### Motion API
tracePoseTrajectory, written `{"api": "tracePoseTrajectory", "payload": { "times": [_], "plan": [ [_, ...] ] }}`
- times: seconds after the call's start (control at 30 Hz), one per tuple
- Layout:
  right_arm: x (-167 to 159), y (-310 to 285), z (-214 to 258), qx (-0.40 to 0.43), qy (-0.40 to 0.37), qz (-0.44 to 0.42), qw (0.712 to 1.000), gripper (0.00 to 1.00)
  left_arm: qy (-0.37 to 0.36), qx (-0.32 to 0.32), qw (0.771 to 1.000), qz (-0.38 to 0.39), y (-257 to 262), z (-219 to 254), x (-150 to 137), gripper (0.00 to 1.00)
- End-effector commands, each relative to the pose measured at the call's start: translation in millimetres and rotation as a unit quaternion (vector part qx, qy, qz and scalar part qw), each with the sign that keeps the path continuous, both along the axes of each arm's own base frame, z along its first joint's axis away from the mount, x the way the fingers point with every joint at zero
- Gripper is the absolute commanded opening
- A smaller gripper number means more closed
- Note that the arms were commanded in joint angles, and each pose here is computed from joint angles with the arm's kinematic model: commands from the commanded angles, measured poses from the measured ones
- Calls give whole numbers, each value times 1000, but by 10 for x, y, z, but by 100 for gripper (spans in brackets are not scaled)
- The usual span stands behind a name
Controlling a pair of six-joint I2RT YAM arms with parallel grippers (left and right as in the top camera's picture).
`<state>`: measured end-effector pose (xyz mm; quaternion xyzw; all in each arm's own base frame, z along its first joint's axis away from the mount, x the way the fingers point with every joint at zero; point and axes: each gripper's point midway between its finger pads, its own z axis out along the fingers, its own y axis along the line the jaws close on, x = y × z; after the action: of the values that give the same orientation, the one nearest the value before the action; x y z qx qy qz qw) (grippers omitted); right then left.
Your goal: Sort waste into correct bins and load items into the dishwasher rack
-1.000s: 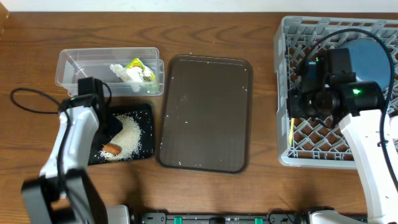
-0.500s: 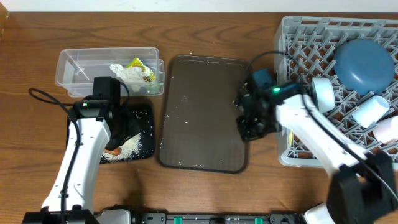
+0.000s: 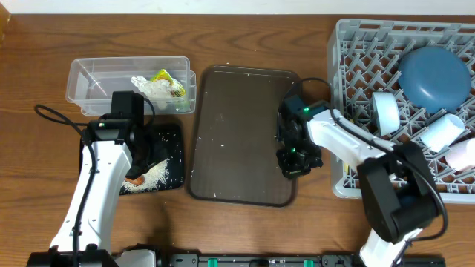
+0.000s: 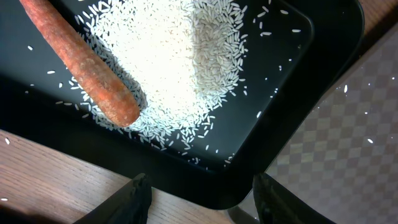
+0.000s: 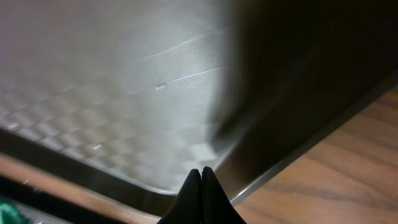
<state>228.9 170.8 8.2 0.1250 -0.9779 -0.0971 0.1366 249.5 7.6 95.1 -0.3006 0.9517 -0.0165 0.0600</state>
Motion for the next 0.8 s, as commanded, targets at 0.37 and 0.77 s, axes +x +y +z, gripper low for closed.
{"api": "tracePoseTrajectory", "payload": {
  "times": [0.37,0.77],
  "plan": [
    [87,-307,-151,-110,-26,-35,993,1,0,-1,1000,-13,-16,14,9,55],
    [143,-275,-121,-101,-39,-34,994,1,0,-1,1000,-22,-18,14,9,56]
  ]
}}
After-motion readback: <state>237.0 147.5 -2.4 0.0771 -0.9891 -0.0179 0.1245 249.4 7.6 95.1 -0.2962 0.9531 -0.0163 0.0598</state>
